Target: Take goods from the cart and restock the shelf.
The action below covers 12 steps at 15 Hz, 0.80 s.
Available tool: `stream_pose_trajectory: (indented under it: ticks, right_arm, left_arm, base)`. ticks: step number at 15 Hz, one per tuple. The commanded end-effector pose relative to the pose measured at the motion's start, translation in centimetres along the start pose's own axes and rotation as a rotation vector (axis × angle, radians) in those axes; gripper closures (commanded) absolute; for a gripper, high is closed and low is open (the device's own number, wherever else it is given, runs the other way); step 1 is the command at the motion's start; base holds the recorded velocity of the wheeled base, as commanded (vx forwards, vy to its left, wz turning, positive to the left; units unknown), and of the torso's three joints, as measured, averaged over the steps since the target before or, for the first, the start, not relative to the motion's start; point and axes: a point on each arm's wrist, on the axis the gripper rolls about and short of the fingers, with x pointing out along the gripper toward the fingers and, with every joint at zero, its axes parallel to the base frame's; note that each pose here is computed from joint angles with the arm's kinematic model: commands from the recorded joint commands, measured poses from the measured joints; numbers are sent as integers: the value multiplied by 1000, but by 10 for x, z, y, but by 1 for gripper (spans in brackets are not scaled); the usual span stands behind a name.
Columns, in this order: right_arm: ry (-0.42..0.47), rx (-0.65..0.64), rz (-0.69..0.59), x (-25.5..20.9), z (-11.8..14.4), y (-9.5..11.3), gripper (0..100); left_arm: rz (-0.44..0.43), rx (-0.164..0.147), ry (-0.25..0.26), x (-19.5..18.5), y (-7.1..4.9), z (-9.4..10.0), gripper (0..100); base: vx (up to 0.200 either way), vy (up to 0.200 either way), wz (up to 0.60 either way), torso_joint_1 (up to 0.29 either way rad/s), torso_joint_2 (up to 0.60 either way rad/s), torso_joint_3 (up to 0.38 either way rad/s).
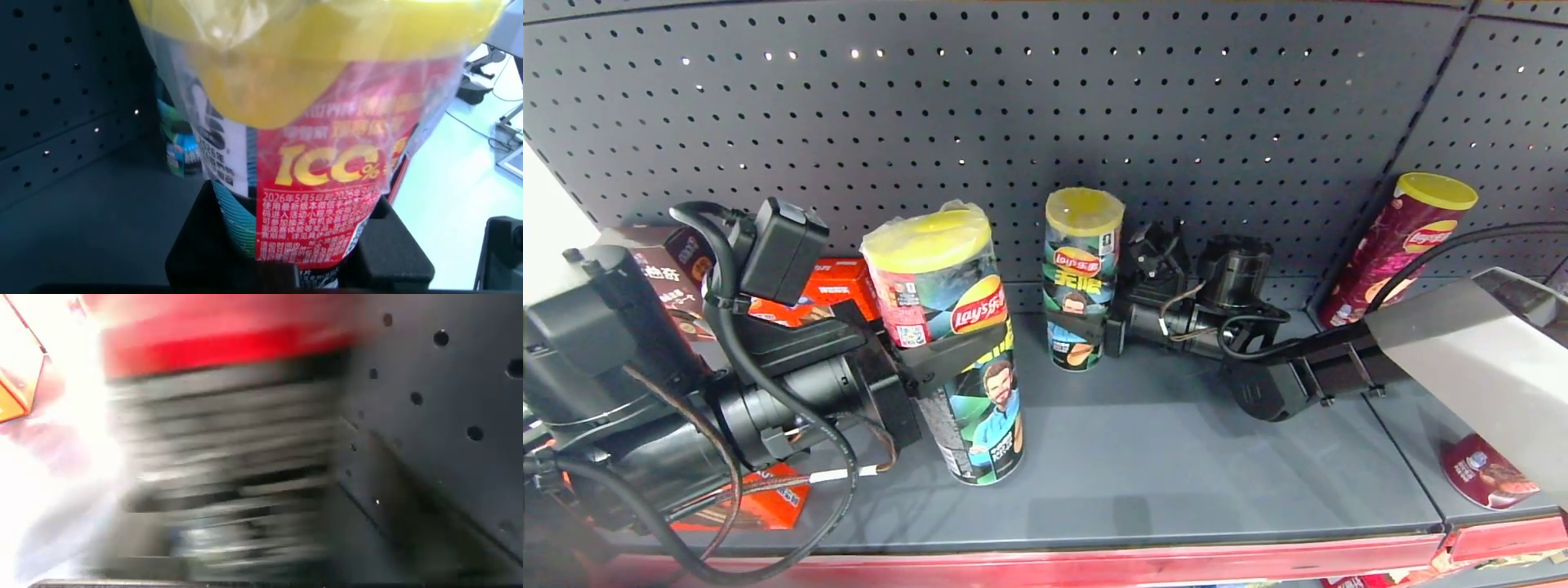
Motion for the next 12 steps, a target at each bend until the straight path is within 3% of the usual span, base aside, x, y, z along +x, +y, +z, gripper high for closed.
stream_pose_trajectory:
  ticks: [1, 4, 8, 9, 12]
  right_arm:
    - [-2, -2, 4, 1, 0, 1, 100]
    - [-10, -10, 3, -5, 13, 5, 100]
    - [-10, -6, 26, -30, 40, 30, 100]
    - [-9, 0, 64, -46, 54, 55, 100]
    - [1, 13, 95, -66, 64, 76, 100]
  left_arm:
    - [1, -2, 3, -1, 0, -1, 100]
    - [1, -2, 3, -1, 0, -1, 100]
    - [-1, -1, 2, -2, -1, -1, 100]
    - [-1, 0, 2, -2, -1, -1, 100]
    - [-1, 0, 2, -2, -1, -1, 100]
  base:
    - [0, 0, 0, 0, 0, 0]
    - [0, 0, 0, 0, 0, 0]
    - [0, 0, 0, 0, 0, 0]
    - [0, 0, 0, 0, 0, 0]
    - [0, 0, 0, 0, 0, 0]
